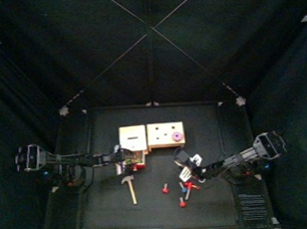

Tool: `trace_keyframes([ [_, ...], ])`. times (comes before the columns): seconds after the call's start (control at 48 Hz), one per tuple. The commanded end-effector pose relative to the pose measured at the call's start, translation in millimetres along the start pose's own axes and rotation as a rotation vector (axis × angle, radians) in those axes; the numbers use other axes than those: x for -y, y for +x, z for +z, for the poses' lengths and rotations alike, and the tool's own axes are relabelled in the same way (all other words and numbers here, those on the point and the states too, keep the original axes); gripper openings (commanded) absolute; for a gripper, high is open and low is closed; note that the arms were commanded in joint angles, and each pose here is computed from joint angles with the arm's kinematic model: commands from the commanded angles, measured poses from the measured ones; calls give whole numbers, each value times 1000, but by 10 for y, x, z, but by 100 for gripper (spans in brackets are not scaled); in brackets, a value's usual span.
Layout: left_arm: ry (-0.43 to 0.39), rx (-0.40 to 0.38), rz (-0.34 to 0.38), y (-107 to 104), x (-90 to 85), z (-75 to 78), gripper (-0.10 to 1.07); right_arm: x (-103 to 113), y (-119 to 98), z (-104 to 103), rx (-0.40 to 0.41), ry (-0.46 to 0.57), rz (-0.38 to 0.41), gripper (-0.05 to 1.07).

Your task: Grab red nut

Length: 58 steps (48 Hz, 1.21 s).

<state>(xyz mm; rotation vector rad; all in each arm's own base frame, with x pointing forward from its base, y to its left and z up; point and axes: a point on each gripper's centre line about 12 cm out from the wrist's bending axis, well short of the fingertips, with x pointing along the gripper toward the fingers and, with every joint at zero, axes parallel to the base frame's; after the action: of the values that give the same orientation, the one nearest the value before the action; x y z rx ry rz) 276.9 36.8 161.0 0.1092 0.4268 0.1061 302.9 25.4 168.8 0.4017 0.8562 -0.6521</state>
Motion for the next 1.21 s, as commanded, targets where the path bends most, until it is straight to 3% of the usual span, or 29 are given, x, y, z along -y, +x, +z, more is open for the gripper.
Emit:
trace_keyframes([
  [0.0, -4, 23, 2, 3, -5, 64, 90, -156, -84, 113, 25, 24, 88, 71],
  [0.125, -1, 34, -1, 7, 3, 104, 90, -405, -107, 179, 20, 45, 223, 72],
  [0.208, 14, 49, -32, -8, 99, 144, 90, -561, -93, 183, 16, 28, 293, 72],
  [0.438, 46, 98, -131, -103, 401, 253, 90, -969, 103, -54, 2, -143, 424, 72],
  [0.562, 52, 102, -169, -131, 522, 256, 90, -1061, 168, -114, -14, -156, 431, 73],
  [0.854, 23, 77, -159, -134, 515, 179, 90, -1147, 257, -141, -30, -150, 417, 88],
  [1.188, 26, 52, -161, -102, 525, 115, 90, -1158, 429, -194, -33, -193, 366, 87],
])
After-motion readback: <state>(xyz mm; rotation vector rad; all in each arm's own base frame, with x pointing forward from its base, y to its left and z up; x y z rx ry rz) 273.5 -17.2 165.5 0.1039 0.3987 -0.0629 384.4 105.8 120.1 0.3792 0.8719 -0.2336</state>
